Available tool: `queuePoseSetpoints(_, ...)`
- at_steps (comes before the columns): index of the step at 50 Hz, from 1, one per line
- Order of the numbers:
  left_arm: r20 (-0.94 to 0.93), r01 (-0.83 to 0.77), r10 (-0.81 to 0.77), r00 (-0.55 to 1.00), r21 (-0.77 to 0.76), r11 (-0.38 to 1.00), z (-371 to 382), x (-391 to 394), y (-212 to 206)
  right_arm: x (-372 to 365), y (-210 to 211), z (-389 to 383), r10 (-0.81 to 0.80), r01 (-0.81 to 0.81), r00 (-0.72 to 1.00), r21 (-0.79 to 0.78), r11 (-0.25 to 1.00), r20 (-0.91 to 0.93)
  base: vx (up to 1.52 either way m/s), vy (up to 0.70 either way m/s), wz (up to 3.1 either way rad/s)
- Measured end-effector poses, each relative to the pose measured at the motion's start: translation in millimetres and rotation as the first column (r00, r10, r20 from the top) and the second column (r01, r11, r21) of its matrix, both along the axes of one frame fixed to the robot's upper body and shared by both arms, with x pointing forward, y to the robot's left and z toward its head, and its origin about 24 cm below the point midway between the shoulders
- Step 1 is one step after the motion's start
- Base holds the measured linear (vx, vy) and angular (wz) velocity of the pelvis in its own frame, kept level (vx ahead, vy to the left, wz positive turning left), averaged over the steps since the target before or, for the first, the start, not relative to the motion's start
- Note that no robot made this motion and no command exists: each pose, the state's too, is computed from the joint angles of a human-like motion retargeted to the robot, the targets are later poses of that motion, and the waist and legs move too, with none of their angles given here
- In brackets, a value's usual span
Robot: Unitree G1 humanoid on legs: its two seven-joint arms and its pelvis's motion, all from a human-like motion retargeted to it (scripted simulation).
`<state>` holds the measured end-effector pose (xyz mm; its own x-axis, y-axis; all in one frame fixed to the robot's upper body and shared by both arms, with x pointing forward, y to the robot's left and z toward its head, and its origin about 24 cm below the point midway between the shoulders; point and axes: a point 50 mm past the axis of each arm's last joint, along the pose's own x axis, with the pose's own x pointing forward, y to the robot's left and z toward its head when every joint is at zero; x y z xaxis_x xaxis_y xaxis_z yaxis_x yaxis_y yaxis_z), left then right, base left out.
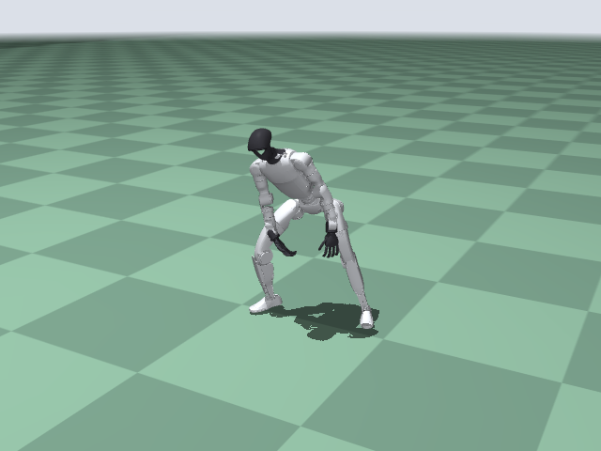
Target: Kungfu
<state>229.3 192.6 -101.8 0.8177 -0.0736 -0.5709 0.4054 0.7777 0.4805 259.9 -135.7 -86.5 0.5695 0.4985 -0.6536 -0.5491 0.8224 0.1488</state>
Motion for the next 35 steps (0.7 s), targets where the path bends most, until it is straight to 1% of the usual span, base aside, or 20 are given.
queuePoseSetpoints(3,0.075,0.068,-0.07,0.995,0.039,0.997,14.7,18.3,-2.8,1.7,-12.4,7.5,0.014,-0.014,0.999,-0.002,1.0,0.035,0.0,0.01,0.06)
queuePoseSetpoints(6,0.206,0.147,-0.165,0.965,0.099,0.984,43.0,47.5,-7.6,-0.6,-27.1,21.7,-0.033,0.025,0.996,0.094,0.995,0.087,-0.02,-0.02,0.23)
queuePoseSetpoints(9,0.37,0.221,-0.265,0.89,0.158,0.962,84.5,78.9,-16.6,-16.9,-45.3,34.7,-0.122,0.095,0.985,0.206,0.974,0.123,0.01,-0.12,0.35)
queuePoseSetpoints(13,0.596,0.275,-0.369,0.713,0.246,0.93,157.3,111.2,-27.3,-61.0,-74.8,45.0,-0.276,0.234,0.954,0.289,0.928,0.115,0.15,-0.11,-0.37)
queuePoseSetpoints(16,0.732,0.299,-0.422,0.534,0.303,0.905,220.8,123.6,-35.8,-97.2,-97.6,50.9,-0.409,0.372,0.909,0.287,0.883,0.078,0.19,0.19,-0.22)
queuePoseSetpoints(19,0.817,0.313,-0.469,0.336,0.373,0.873,284.6,122.0,-41.6,-129.6,-117.9,57.9,-0.513,0.489,0.858,0.26,0.832,0.029,0.3,0.39,-0.51)
queuePoseSetpoints(23,0.847,0.272,-0.528,0.058,0.495,0.825,366.8,103.3,-49.6,-152.5,-138.7,63.0,-0.618,0.604,0.786,0.195,0.773,0.018,0.35,0.57,-0.69)
queuePoseSetpoints(27,0.801,0.207,-0.57,-0.182,0.598,0.774,439.9,76.1,-65.0,-145.1,-145.7,51.0,-0.716,0.706,0.695,0.131,0.696,0.061,0.3,0.76,-0.58)
queuePoseSetpoints(30,0.744,0.158,-0.587,-0.32,0.653,0.741,483.7,54.1,-73.5,-122.4,-128.2,31.2,-0.731,0.715,0.681,0.165,0.679,0.057,0.21,0.69,-0.02)
queuePoseSetpoints(33,0.661,0.065,-0.614,-0.432,0.702,0.709,517.8,33.1,-77.9,-86.3,-94.8,6.9,-0.7,0.682,0.714,0.236,0.692,-0.011,0.1,0.55,0.29)
queuePoseSetpoints(35,0.603,-0.02,-0.642,-0.474,0.721,0.693,534.3,22.2,-78.4,-57.3,-67.9,-4.1,-0.662,0.642,0.749,0.284,0.712,-0.032,0.05,0.41,0.32)
